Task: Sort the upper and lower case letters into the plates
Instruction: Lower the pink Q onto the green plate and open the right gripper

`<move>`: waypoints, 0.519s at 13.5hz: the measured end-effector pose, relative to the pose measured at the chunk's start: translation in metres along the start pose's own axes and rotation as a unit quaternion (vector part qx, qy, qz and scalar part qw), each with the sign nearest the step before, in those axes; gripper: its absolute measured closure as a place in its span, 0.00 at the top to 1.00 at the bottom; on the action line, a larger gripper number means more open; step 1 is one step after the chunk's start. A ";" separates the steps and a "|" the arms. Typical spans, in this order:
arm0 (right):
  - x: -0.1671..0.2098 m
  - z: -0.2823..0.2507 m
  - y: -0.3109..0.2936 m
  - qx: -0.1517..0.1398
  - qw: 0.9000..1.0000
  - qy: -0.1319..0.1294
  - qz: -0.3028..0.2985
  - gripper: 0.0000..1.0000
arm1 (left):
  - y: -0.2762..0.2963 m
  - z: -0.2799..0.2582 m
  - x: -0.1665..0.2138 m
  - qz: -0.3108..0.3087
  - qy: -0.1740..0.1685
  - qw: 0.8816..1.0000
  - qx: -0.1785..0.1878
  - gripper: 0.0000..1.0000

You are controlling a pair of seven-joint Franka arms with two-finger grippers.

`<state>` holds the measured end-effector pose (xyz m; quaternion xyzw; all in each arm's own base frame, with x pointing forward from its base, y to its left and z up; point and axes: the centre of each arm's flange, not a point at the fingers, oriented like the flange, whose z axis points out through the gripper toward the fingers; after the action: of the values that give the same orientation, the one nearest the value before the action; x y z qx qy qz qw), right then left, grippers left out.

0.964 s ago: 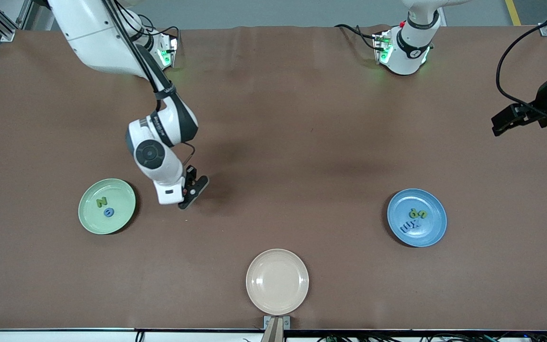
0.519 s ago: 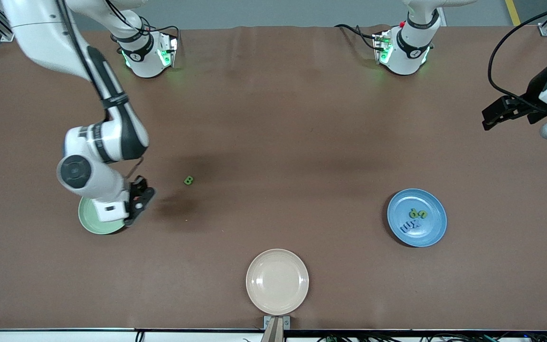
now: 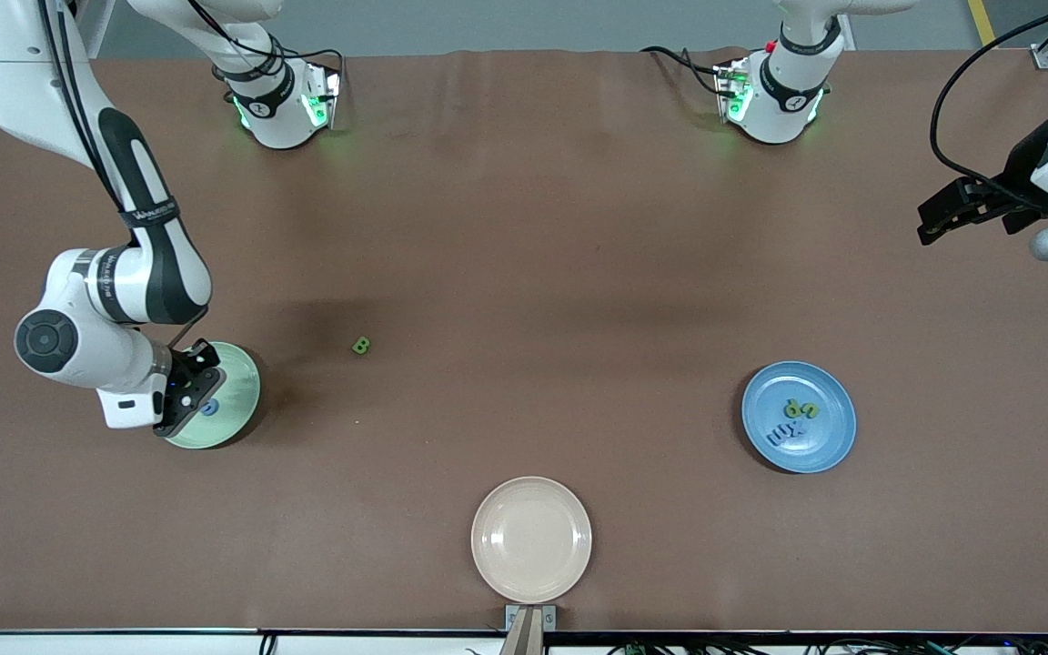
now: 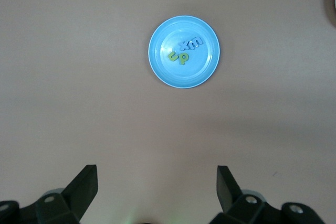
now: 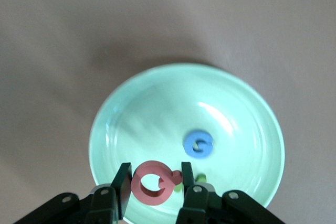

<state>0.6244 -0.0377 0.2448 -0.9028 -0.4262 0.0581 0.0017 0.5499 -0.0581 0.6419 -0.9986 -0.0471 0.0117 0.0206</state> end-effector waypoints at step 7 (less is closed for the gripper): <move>-0.021 0.049 -0.020 0.001 0.998 0.009 0.067 0.42 | -0.001 0.001 0.000 0.005 -0.002 1.000 0.000 1.00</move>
<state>0.5901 -0.0436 0.1993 -0.9297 -0.3650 0.0499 0.0028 0.5497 -0.0570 0.6407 -0.9988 -0.0423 0.0135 0.0207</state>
